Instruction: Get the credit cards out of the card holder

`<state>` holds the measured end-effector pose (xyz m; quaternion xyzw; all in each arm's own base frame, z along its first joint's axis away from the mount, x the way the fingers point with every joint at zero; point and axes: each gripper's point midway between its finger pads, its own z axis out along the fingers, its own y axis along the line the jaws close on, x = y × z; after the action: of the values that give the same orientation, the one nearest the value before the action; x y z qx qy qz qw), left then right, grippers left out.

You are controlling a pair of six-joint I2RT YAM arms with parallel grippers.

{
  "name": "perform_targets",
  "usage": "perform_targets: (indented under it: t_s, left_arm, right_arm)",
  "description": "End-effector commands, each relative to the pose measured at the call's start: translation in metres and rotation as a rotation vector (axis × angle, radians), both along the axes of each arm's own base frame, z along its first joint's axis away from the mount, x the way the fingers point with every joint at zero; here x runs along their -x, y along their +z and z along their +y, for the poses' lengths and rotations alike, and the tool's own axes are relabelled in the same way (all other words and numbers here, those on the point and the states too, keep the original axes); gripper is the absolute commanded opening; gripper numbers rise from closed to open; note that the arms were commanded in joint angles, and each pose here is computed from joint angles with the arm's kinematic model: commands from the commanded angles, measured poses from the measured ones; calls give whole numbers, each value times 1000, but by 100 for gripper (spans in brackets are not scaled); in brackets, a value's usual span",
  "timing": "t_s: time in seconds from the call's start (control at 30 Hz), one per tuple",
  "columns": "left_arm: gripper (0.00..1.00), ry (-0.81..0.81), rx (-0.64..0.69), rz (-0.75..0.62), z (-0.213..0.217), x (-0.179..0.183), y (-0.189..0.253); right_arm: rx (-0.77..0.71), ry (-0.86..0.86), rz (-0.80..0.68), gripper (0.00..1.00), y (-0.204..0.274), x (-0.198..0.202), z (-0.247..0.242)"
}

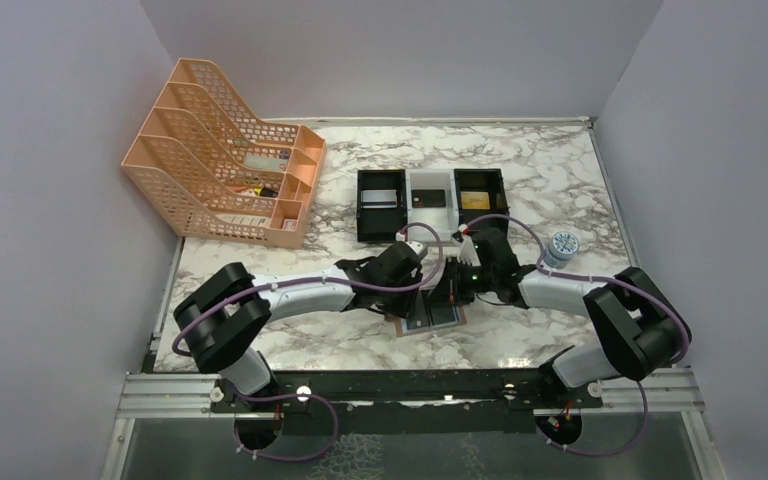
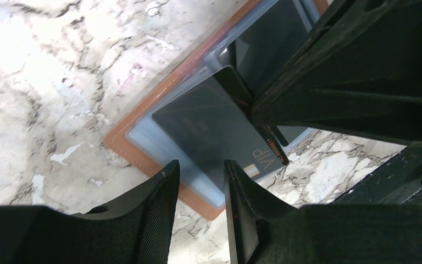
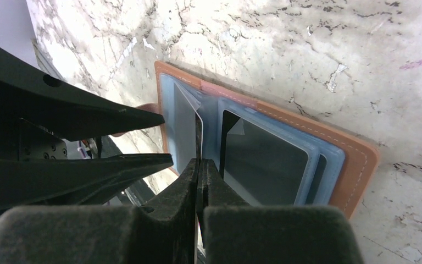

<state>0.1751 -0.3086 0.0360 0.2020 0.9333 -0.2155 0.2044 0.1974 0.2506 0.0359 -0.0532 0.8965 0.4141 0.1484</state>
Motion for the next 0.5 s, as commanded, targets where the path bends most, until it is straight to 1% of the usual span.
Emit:
perform_targets:
  t_s: [0.0, 0.07, 0.13, 0.2, 0.27, 0.47]
  left_arm:
    - [34, -17, -50, -19, -5, -4, -8]
    - [25, -2, -87, -25, -1, -6, -16]
    - [18, 26, -151, -77, 6, -10, -20]
    - [15, 25, -200, -112, 13, -10, -23]
    - [13, 23, -224, -118, 17, -8, -27]
    - [10, 0, -255, -95, 23, 0, -38]
  right_arm:
    - [-43, 40, 16, 1, 5, 4, 9]
    - [-48, 39, 18, 1, 5, 5, 9]
    - [-52, 40, 21, 1, 4, 6, 10]
    - [-51, 40, 35, 2, 2, 7, 10]
    - [-60, 35, 49, 3, 0, 9, 10]
    - [-75, -3, 88, 14, -6, 13, 9]
